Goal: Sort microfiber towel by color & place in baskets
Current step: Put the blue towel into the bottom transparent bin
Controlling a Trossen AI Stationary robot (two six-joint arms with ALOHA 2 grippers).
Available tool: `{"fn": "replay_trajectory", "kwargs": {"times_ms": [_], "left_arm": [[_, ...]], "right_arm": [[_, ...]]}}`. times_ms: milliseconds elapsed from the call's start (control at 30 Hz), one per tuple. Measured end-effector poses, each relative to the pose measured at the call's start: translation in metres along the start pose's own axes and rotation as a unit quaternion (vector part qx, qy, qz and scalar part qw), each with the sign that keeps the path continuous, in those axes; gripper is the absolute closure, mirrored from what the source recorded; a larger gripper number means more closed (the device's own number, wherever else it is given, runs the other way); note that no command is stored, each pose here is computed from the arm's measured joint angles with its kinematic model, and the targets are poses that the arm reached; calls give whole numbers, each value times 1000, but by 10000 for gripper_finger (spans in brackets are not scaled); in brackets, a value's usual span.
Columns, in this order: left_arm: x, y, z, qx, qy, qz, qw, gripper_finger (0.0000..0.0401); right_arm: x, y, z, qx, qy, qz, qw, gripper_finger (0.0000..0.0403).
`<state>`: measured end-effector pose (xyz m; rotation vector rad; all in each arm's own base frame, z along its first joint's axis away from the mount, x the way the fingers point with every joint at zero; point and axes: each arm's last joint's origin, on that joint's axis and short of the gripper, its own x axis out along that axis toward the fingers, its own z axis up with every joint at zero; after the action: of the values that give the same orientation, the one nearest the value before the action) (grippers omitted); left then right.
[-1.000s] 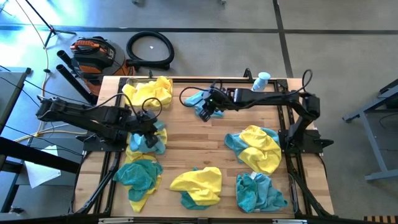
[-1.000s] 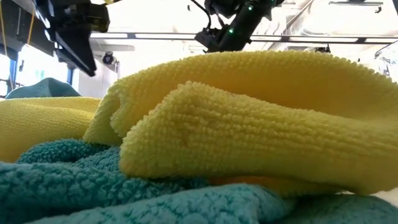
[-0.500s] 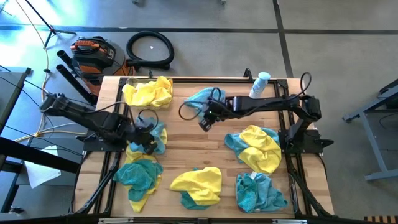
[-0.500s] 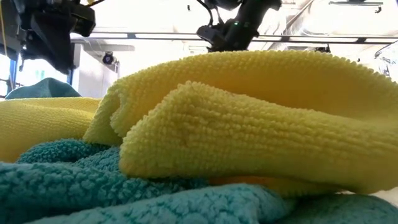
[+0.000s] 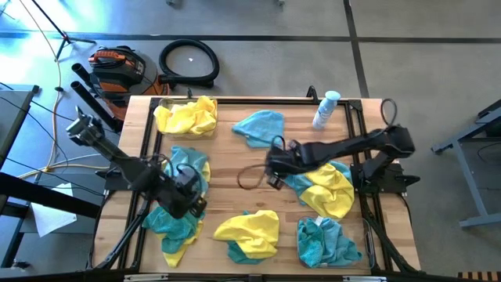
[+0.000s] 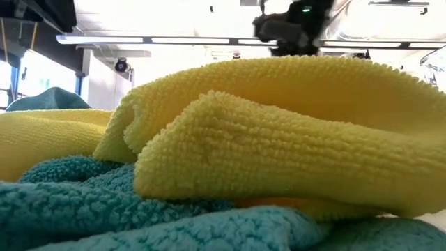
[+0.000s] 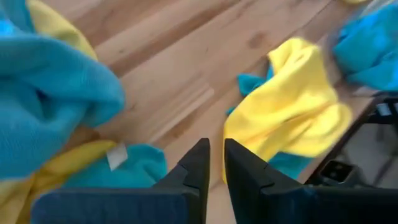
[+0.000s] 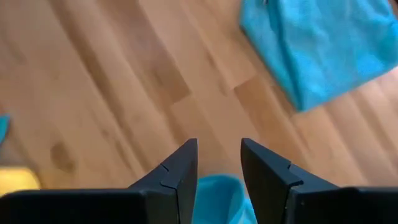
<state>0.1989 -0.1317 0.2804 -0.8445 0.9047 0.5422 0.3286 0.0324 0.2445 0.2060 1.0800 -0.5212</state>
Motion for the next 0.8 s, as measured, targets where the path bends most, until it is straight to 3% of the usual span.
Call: {"fn": "replay_trajectory", "kwargs": {"times_ms": [200,433,600,800], "left_arm": [[6,-25,-13,19,26,97,995,393],[22,-26,-33,16,93,155,983,394],[28,-11,-54,-21,163,203,965,352],[35,10,-77,-39,171,246,953,272]], "right_arm": [[-17,-9,-51,52,-73,75,993,284],[-39,-23,-87,134,-130,172,967,284],[-46,-27,-102,151,-130,197,960,284],[-47,-23,-110,148,-124,195,962,284]]}}
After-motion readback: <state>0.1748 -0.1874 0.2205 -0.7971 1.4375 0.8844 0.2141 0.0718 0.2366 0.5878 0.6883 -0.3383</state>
